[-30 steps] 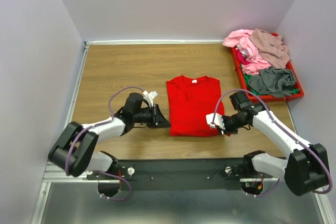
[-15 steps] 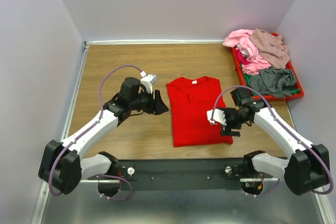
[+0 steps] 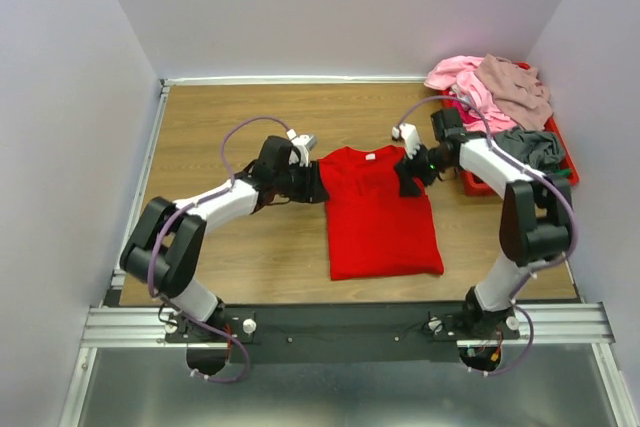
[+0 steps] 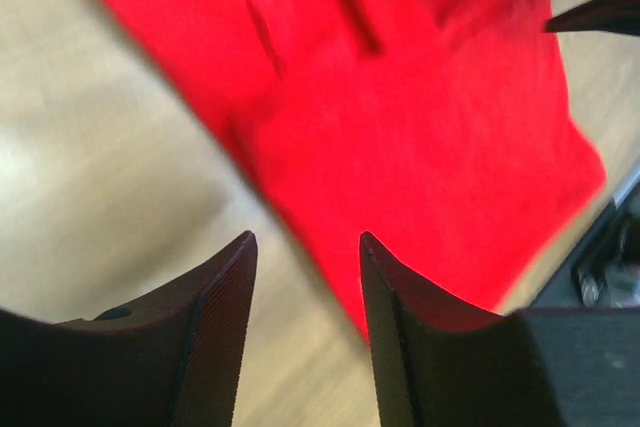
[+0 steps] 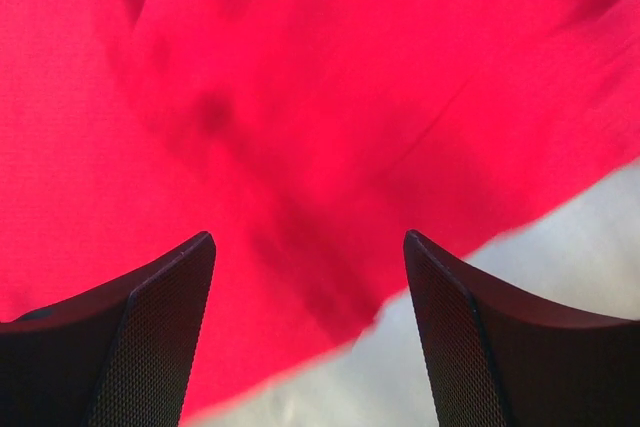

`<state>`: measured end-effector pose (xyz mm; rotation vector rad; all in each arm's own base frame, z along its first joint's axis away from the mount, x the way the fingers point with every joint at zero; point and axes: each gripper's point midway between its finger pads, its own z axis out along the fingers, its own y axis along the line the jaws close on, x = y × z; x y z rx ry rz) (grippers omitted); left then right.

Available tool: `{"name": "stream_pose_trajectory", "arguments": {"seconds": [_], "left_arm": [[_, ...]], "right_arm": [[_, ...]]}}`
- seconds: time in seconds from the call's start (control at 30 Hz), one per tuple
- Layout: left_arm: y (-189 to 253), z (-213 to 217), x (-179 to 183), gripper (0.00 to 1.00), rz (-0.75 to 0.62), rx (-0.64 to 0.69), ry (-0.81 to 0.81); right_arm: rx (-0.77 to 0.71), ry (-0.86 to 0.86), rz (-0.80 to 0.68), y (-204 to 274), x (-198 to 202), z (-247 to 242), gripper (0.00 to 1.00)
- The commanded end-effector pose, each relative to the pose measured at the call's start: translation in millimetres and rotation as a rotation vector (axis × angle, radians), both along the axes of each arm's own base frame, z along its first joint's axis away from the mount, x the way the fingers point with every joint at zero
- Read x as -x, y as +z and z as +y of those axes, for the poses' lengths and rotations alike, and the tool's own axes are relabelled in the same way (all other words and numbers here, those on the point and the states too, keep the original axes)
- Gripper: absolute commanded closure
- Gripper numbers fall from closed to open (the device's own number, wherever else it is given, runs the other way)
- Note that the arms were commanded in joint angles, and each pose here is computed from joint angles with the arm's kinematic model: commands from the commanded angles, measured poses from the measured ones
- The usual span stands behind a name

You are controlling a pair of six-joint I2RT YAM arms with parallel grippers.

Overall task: Fold and stack the t-shirts
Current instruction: Fold the tshirt

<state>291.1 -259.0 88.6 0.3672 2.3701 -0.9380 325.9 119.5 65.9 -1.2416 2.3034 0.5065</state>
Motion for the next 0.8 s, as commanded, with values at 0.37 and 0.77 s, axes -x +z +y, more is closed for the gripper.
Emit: {"name": "stream_pose_trajectory", "arguments": {"seconds": [0.37,0.77], "left_arm": [[-15,-20,-24,0.54,0.007,0.038,0.018],[-40,-32,14,0.54,0.089,0.027,-0.063]], "right_arm": [[-0.151,-0.389,0.037,-18,-139,12,0.19],[-0.162,-0.386,0.07,-41,-155,13,0.2]]}}
